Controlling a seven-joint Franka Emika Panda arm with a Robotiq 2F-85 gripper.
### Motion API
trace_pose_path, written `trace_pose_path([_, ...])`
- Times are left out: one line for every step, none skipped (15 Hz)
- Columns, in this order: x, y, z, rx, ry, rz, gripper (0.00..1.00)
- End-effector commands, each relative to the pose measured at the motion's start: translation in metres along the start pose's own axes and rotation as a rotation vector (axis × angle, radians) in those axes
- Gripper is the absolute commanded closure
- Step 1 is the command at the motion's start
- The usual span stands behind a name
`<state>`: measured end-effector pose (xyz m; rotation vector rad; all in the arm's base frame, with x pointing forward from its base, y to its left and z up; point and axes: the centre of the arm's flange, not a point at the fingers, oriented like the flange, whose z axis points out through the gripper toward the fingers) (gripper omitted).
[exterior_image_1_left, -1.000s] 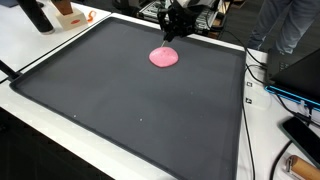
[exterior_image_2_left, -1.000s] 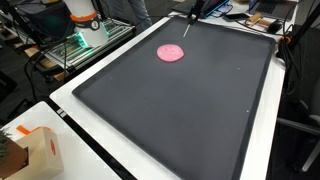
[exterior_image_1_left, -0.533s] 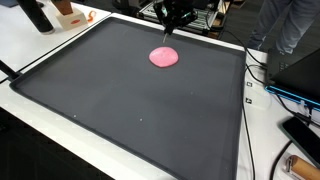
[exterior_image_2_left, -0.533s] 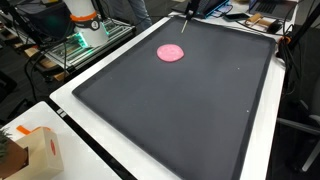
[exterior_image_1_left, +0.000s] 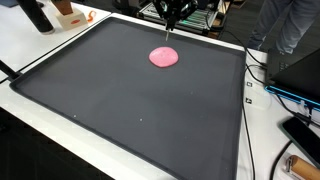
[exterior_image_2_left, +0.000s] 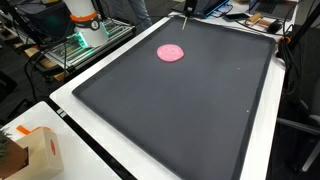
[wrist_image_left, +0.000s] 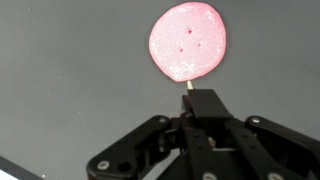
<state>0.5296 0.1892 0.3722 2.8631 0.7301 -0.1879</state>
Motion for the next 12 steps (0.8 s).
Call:
trace_pose_path([-0.025, -0.001, 0.001, 0.027, 0.052, -0.025, 0.97])
trace_pose_path([-0.026, -0.002, 0.001, 0.024, 0.059, -0.028, 0.97])
trace_pose_path([-0.007, -0.001, -0.002, 0.002, 0.032, -0.014, 0.87])
trace_pose_path([-0.009, -0.001, -0.002, 0.000, 0.039, -0.017, 0.87])
trace_pose_path([-0.011, -0.002, -0.002, 0.000, 0.041, -0.019, 0.87])
trace_pose_path([-0.012, -0.002, -0.002, -0.001, 0.042, -0.020, 0.87])
trace_pose_path([-0.012, -0.002, -0.002, -0.001, 0.042, -0.020, 0.87])
trace_pose_path([-0.012, -0.002, -0.003, -0.001, 0.042, -0.021, 0.87])
trace_pose_path([-0.012, -0.002, -0.002, -0.001, 0.043, -0.022, 0.87])
trace_pose_path([-0.012, -0.001, -0.002, -0.001, 0.042, -0.022, 0.87])
trace_pose_path([-0.012, -0.001, -0.002, -0.001, 0.042, -0.022, 0.87])
trace_pose_path([-0.012, -0.001, -0.002, -0.001, 0.042, -0.022, 0.87])
